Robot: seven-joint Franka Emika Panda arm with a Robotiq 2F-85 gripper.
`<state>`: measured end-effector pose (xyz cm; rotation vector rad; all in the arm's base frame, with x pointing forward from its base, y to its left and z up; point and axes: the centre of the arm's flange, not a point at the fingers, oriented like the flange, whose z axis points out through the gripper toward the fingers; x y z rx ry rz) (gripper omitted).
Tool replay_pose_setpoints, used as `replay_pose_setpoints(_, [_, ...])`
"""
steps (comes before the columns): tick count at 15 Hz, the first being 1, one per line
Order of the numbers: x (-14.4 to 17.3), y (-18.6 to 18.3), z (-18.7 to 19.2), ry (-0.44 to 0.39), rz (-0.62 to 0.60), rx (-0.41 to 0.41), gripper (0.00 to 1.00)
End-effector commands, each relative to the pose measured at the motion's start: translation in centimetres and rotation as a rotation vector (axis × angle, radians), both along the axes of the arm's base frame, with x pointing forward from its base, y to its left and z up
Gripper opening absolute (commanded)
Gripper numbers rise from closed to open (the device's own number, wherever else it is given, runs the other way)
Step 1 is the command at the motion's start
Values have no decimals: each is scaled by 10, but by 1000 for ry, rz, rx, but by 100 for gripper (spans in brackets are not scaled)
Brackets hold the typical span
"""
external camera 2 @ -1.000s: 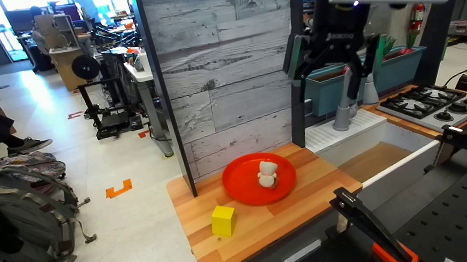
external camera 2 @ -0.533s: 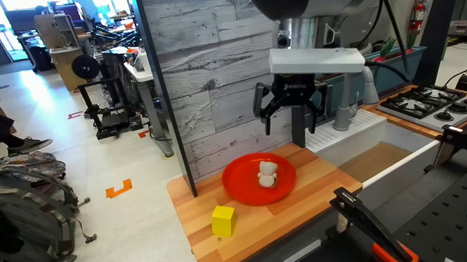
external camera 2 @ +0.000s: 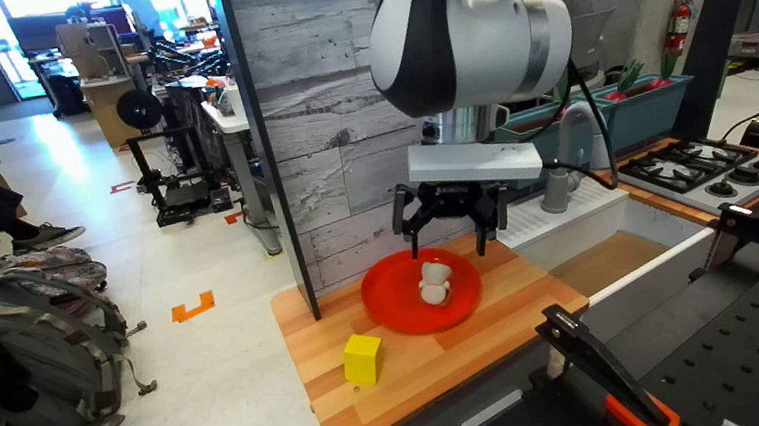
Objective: Remove the doll from the plate
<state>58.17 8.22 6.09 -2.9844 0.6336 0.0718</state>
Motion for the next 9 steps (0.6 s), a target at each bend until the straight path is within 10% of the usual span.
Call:
replay_pose_setpoints(1, [16,13,-23,1,-19,-16,100])
replay_pose_setpoints(5, [21,18,-40,2,-29,-46,100])
replay_pose_setpoints(9, [26,18,-43,-7,-33,-48,58])
